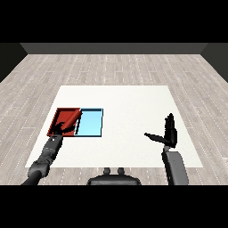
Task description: Pick the red can and put it in the red box
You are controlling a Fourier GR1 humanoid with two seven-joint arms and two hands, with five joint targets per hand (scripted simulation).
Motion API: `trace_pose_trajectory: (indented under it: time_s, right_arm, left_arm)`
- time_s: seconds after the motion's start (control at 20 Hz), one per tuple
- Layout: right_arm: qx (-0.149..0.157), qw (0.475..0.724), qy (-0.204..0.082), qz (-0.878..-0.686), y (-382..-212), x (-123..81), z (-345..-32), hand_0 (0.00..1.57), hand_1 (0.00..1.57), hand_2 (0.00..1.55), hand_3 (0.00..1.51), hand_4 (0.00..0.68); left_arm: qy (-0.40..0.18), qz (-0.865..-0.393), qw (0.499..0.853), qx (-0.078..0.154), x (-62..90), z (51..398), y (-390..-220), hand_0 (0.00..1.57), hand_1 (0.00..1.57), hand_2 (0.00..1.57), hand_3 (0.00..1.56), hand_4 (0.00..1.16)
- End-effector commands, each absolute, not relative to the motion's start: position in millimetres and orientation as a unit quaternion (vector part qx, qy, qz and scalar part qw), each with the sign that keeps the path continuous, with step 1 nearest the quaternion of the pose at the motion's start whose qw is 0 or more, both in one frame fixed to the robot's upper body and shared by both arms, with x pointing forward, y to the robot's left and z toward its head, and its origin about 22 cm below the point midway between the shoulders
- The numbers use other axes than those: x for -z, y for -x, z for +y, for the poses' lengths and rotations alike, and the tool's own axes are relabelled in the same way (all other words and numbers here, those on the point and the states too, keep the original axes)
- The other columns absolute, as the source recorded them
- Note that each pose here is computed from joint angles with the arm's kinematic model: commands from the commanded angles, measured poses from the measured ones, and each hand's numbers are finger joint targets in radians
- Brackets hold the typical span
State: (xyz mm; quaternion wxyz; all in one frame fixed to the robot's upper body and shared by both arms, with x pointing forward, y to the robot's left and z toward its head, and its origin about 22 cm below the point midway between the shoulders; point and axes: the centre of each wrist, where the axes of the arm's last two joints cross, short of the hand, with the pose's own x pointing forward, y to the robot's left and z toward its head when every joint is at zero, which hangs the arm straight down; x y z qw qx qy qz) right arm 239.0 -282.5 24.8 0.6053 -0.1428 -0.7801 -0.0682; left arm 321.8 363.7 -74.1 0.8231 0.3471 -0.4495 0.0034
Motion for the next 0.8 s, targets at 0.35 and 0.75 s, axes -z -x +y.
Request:
trace_pose_trajectory:
  time_s: [0.35,0.75]
  right_arm:
    - [0.06,0.602,0.137,-0.784,-231.8,-26.4,-276.3,0.0,0.0,0.0,0.0,0.0]
    - [0.047,0.561,0.114,-0.818,-233.8,-54.0,-279.4,0.0,0.0,0.0,0.0,0.0]
  left_arm:
    - [-0.316,-0.439,0.841,-0.033,63.6,391.0,-319.9,0.0,0.0,0.0,0.0,0.0]
    - [-0.249,-0.678,0.678,-0.138,42.3,399.5,-327.6,0.0,0.0,0.0,0.0,0.0]
